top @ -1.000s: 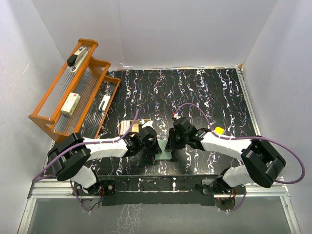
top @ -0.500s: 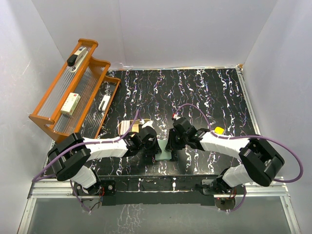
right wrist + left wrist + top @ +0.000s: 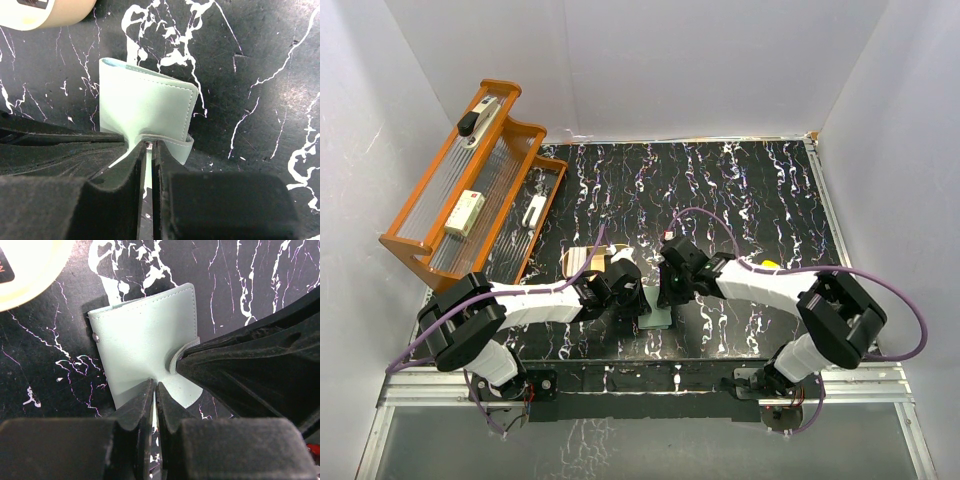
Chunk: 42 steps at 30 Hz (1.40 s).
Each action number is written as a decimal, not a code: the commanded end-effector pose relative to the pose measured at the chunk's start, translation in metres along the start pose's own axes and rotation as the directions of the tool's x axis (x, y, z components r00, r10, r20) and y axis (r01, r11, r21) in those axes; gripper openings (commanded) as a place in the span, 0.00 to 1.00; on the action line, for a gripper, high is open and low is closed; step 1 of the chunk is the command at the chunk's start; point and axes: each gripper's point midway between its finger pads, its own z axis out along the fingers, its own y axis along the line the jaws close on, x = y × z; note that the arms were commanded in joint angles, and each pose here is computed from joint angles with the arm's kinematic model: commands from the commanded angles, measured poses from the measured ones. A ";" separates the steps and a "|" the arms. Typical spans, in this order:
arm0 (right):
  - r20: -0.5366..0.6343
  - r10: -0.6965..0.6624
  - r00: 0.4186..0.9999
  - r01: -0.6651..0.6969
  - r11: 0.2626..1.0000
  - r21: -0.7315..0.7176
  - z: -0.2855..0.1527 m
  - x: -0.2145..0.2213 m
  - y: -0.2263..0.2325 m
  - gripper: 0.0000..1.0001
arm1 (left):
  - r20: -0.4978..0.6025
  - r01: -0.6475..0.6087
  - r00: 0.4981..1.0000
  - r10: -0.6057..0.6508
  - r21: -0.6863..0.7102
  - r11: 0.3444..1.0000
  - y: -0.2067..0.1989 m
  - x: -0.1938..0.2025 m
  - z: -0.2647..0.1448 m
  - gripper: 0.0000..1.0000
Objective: Put the credit cards into the card holder
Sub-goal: Close the card holder at the center of the board.
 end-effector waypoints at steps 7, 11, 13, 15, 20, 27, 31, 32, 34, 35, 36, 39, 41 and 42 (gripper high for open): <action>-0.174 -0.028 0.984 0.071 0.966 0.248 0.029 0.044 -0.051 0.07 | -0.033 -0.006 0.999 0.005 -0.025 1.000 0.013 0.014 0.006 0.05; -0.271 -0.037 0.962 0.122 0.946 0.302 0.033 0.061 -0.066 0.06 | -0.029 -0.004 1.000 0.004 -0.023 1.000 0.013 0.013 0.006 0.05; -0.321 -0.039 0.946 0.149 0.934 0.326 0.036 0.071 -0.073 0.06 | -0.024 -0.003 1.000 0.003 -0.021 1.000 0.012 0.012 0.005 0.05; -0.353 -0.043 0.935 0.171 0.924 0.342 0.037 0.078 -0.078 0.06 | -0.021 -0.001 1.000 0.000 -0.015 1.000 0.011 0.012 0.005 0.05; -0.388 -0.054 0.920 0.205 0.910 0.360 0.041 0.083 -0.082 0.06 | -0.013 0.005 1.000 -0.005 -0.012 1.000 0.012 0.011 0.002 0.05; -0.233 -0.113 0.966 0.182 0.935 0.303 0.023 0.031 -0.042 0.09 | 0.065 0.000 0.998 0.002 -0.025 1.000 0.004 -0.011 -0.021 0.16; -0.079 -0.138 0.987 0.153 0.955 0.252 -0.005 -0.011 -0.010 0.13 | 0.168 -0.014 0.985 0.023 -0.053 0.998 0.000 -0.038 -0.050 0.31; -0.041 -0.140 0.989 0.145 0.959 0.245 -0.013 -0.020 -0.004 0.16 | 0.193 -0.019 0.981 0.029 -0.057 0.998 -0.003 -0.046 -0.058 0.34; 0.035 -0.136 0.990 0.124 0.966 0.227 -0.031 -0.038 0.008 0.23 | 0.229 -0.027 0.972 0.042 -0.069 0.997 -0.006 -0.057 -0.075 0.40; 0.072 -0.131 0.989 0.113 0.970 0.216 -0.041 -0.044 0.013 0.28 | 0.249 -0.033 0.967 0.049 -0.067 0.997 -0.010 -0.063 -0.085 0.44; 0.106 -0.128 0.986 0.105 0.973 0.204 -0.050 -0.050 0.017 0.32 | 0.266 -0.041 0.962 0.057 -0.067 0.997 -0.013 -0.069 -0.095 0.50; 0.249 -0.118 0.961 0.087 0.987 0.135 -0.087 -0.070 0.031 0.41 | 0.319 -0.061 0.944 0.078 -0.061 0.996 -0.021 -0.086 -0.128 0.98; 0.338 -0.104 0.935 0.072 0.992 0.108 -0.112 -0.082 0.036 0.48 | 0.356 -0.086 0.929 0.097 -0.047 0.995 -0.029 -0.097 -0.152 0.99; 0.377 -0.097 0.921 0.065 0.993 0.097 -0.125 -0.088 0.039 0.53 | 0.369 -0.101 0.923 0.111 -0.046 0.994 -0.032 -0.101 -0.163 0.99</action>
